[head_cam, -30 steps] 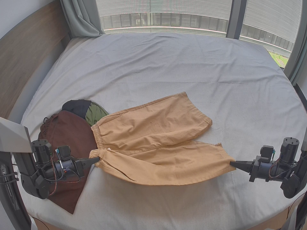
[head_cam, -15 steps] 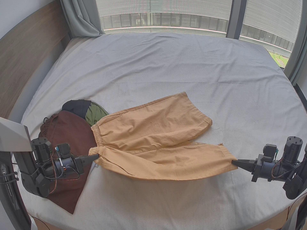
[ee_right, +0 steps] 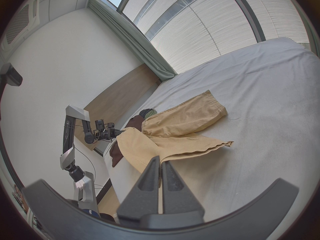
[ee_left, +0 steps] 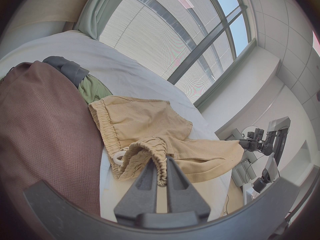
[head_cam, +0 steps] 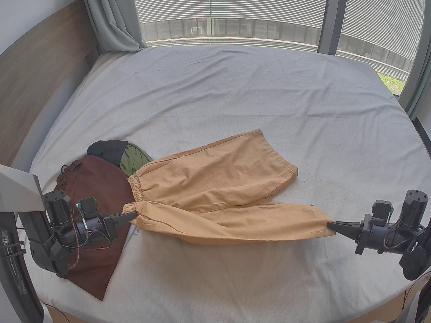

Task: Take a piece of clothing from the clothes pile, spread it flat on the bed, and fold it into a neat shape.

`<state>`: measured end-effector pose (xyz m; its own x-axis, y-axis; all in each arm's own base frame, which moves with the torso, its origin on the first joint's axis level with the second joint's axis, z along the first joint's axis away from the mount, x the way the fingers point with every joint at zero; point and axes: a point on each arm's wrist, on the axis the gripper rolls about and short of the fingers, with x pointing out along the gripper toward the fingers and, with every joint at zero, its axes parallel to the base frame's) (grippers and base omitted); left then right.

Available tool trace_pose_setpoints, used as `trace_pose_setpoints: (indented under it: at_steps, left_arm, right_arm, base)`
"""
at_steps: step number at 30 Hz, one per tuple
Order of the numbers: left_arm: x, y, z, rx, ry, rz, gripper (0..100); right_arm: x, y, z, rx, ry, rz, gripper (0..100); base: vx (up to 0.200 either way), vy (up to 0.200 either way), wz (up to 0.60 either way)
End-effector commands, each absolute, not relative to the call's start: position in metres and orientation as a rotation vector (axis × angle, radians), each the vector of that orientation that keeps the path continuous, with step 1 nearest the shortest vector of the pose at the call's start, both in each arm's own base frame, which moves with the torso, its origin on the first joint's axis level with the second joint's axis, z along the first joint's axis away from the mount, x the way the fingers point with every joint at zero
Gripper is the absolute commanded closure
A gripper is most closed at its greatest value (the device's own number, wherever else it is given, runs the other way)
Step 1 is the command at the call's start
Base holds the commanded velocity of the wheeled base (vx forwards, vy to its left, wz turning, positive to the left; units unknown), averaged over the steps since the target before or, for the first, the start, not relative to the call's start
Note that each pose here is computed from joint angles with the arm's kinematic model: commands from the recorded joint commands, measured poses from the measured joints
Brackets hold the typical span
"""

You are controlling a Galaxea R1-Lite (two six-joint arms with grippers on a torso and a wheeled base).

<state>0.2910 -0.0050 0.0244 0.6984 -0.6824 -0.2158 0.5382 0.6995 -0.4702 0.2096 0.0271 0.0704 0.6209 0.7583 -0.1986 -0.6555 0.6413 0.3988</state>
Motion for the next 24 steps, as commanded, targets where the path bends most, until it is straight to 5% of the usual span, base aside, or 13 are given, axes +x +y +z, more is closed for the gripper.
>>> trace_pose_setpoints:
  at_steps: [1,24]
  left_arm:
    - [0.292,-0.004,0.025,-0.39,0.389,-0.698,100]
    - [0.298,0.0,0.028,-0.394,0.365,-0.686,100]
  right_arm:
    - [0.209,0.027,0.074,0.294,0.347,0.83,100]
    - [0.252,0.039,0.1,0.308,0.206,0.83,100]
  base:
    - [0.0,0.0,0.0]
    - [0.0,0.0,0.0]
